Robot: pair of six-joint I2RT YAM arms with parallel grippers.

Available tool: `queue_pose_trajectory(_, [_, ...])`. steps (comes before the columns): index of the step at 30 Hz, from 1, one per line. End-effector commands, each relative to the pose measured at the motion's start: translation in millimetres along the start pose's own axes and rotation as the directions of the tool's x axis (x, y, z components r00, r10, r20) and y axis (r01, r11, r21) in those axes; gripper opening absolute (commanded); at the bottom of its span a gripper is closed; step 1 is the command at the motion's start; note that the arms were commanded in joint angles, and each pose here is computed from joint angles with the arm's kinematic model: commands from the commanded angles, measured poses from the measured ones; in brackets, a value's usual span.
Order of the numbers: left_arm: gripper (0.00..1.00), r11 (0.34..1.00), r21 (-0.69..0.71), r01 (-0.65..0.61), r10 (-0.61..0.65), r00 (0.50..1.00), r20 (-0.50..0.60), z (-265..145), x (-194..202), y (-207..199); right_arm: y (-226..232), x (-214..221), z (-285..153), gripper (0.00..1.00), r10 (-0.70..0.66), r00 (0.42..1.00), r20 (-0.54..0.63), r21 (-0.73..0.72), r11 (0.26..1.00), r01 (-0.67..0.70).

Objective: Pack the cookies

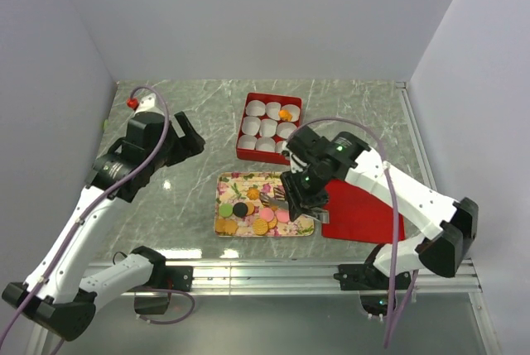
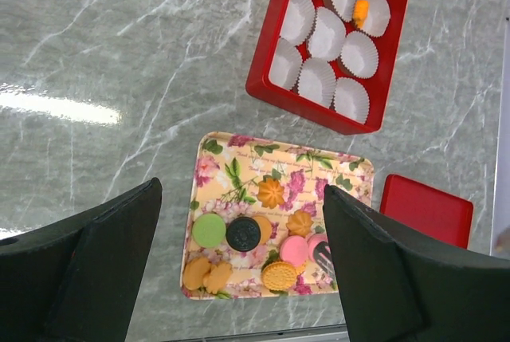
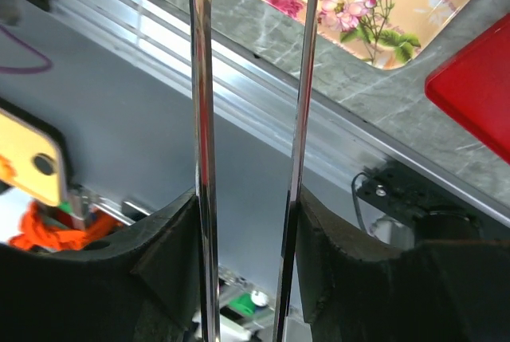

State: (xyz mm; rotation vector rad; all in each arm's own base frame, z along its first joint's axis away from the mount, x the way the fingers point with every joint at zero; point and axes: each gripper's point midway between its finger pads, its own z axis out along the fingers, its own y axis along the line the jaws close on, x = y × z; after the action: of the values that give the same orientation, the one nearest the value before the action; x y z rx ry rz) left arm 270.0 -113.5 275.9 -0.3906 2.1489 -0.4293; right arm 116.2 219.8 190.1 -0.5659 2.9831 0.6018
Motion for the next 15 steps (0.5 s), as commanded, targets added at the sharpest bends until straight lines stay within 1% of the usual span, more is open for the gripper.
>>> queue_pose_trajectory(1, [0.88, 0.999, -0.02, 0.028, -0.028, 0.999, 0.028, -13.0, -0.4, 8.7, 5.1, -1.4, -4.5, 0.52, -0.077, 0.997, 0.008, 0.052, 0.996, 0.077])
queue_pose_trajectory(5, [0.88, 0.999, -0.035, 0.037, -0.036, 0.999, 0.036, -20.5, 1.8, 16.0, 8.2, 3.0, 0.0, 0.52, -0.122, 0.992, -0.04, 0.115, 0.985, 0.126])
queue_pose_trajectory(15, [0.88, 0.998, -0.044, 0.05, -0.048, 0.998, 0.049, -29.6, 6.0, 24.9, 21.2, 25.5, 13.9, 0.56, -0.184, 0.972, -0.147, 0.14, 0.969, 0.205])
